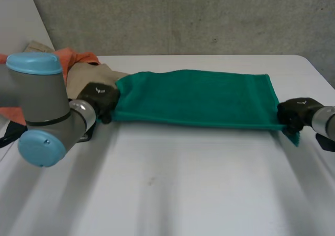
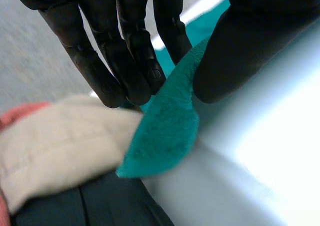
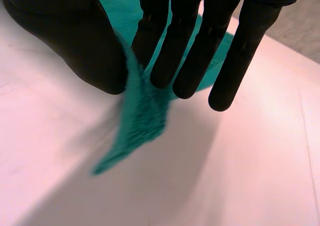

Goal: Fold the laundry.

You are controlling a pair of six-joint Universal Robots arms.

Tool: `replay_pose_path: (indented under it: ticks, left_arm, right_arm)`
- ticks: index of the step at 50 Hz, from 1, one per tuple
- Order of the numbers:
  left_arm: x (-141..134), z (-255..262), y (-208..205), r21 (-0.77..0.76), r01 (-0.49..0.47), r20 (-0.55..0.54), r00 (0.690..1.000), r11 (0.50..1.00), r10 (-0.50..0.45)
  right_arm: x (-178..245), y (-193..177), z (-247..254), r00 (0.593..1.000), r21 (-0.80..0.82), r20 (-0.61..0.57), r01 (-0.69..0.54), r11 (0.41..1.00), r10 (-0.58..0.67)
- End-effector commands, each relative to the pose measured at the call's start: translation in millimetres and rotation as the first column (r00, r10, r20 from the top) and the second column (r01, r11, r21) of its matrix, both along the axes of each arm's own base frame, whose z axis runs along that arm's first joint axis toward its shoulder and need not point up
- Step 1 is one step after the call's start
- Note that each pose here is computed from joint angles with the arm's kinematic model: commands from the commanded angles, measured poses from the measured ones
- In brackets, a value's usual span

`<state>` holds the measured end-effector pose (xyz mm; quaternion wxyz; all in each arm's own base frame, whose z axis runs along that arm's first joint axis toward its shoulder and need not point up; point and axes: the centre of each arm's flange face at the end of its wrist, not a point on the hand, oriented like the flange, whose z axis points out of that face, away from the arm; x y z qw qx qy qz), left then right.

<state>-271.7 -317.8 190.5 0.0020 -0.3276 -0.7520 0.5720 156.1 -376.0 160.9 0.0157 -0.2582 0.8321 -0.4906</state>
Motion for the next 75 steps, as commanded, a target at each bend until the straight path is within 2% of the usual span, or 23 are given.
replay_pose_path:
  ticks: [1,3,4,6,8,14,18,22,25,29,30,32,33,37,40,43,50,55,60,64,67,71,75]
  left_arm:
    - [21,-10,44,0.212,-0.033,0.178,0.984,0.977,-0.005]
    - [26,-12,58,0.267,-0.032,0.223,0.974,0.963,-0.029]
    - [28,-14,71,0.320,-0.021,0.259,0.964,0.947,-0.066]
    - [28,-17,85,0.367,-0.003,0.293,0.949,0.930,-0.112]
    - [26,-20,101,0.414,0.020,0.333,0.927,0.910,-0.172]
    - [18,-16,98,0.367,0.036,0.367,0.912,0.930,-0.180]
    - [7,-4,73,0.257,0.025,0.358,0.926,0.966,-0.119]
    - [-9,21,24,0.055,0.025,0.292,0.956,0.998,-0.040]
    - [-16,46,-3,-0.088,0.015,0.237,0.971,0.996,0.006]
    - [-28,113,-39,-0.377,-0.018,0.063,0.997,0.926,0.045]
    - [-31,143,-47,-0.491,-0.042,-0.011,0.999,0.870,0.042]
    - [-30,179,-52,-0.602,-0.083,-0.098,0.995,0.794,0.030]
    - [-28,206,-53,-0.681,-0.131,-0.175,0.985,0.720,0.014]
    - [-26,244,-52,-0.772,-0.206,-0.301,0.952,0.602,-0.061]
    - [-25,248,-53,-0.779,-0.213,-0.321,0.944,0.589,-0.082]
    - [-22,243,-56,-0.764,-0.213,-0.319,0.945,0.610,-0.069]
    - [-17,201,-68,-0.681,-0.181,-0.278,0.960,0.709,-0.022]
    - [-14,145,-73,-0.577,-0.139,-0.214,0.977,0.805,0.016]
    - [-12,78,-62,-0.427,-0.083,-0.107,0.993,0.900,0.041]
    - [-3,27,-27,-0.258,-0.024,0.054,0.998,0.966,0.039]
    - [2,13,-4,-0.185,0.008,0.129,0.992,0.983,0.016]
    - [13,-7,36,-0.042,0.034,0.275,0.961,0.999,-0.021]
    - [27,-19,76,0.127,0.015,0.389,0.919,0.992,-0.064]
  right_arm:
    - [-22,53,27,0.957,0.231,-0.198,-0.166,0.959,0.213]
    - [-30,72,33,0.922,0.336,-0.244,-0.210,0.918,0.300]
    - [-36,92,35,0.877,0.444,-0.270,-0.253,0.859,0.398]
    - [-41,109,39,0.827,0.536,-0.268,-0.298,0.790,0.494]
    - [-46,116,38,0.772,0.570,-0.300,-0.326,0.754,0.560]
    - [-42,94,28,0.800,0.454,-0.373,-0.285,0.844,0.470]
    - [-38,69,25,0.822,0.353,-0.404,-0.265,0.897,0.401]
    - [-32,40,32,0.841,0.229,-0.428,-0.253,0.940,0.330]
    - [-25,9,53,0.868,0.046,-0.441,-0.231,0.972,0.227]
    - [-19,-33,110,0.927,-0.323,-0.374,-0.158,0.933,0.027]
    - [-18,-47,139,0.954,-0.487,-0.296,-0.109,0.866,-0.046]
    - [-20,-57,164,0.972,-0.612,-0.216,-0.064,0.789,-0.089]
    - [-20,-61,191,0.987,-0.715,-0.125,-0.017,0.699,-0.103]
    - [-21,-60,237,0.997,-0.849,0.060,0.079,0.522,-0.054]
    - [-23,-64,234,0.993,-0.828,0.113,0.113,0.549,-0.033]
    - [-17,-65,226,0.994,-0.807,0.112,0.102,0.581,-0.018]
    - [-7,-66,187,0.995,-0.707,0.095,0.055,0.705,0.017]
    - [1,-64,140,0.997,-0.599,0.067,0.002,0.800,0.048]
    - [1,-52,81,0.998,-0.433,-0.003,-0.063,0.899,0.069]
    - [-5,-18,38,0.989,-0.187,-0.106,-0.125,0.974,0.107]
    - [-16,2,29,0.980,-0.052,-0.154,-0.139,0.989,0.130]
    - [-30,40,27,0.949,0.159,-0.231,-0.182,0.970,0.215]
    - [-51,79,30,0.876,0.397,-0.308,-0.235,0.887,0.371]
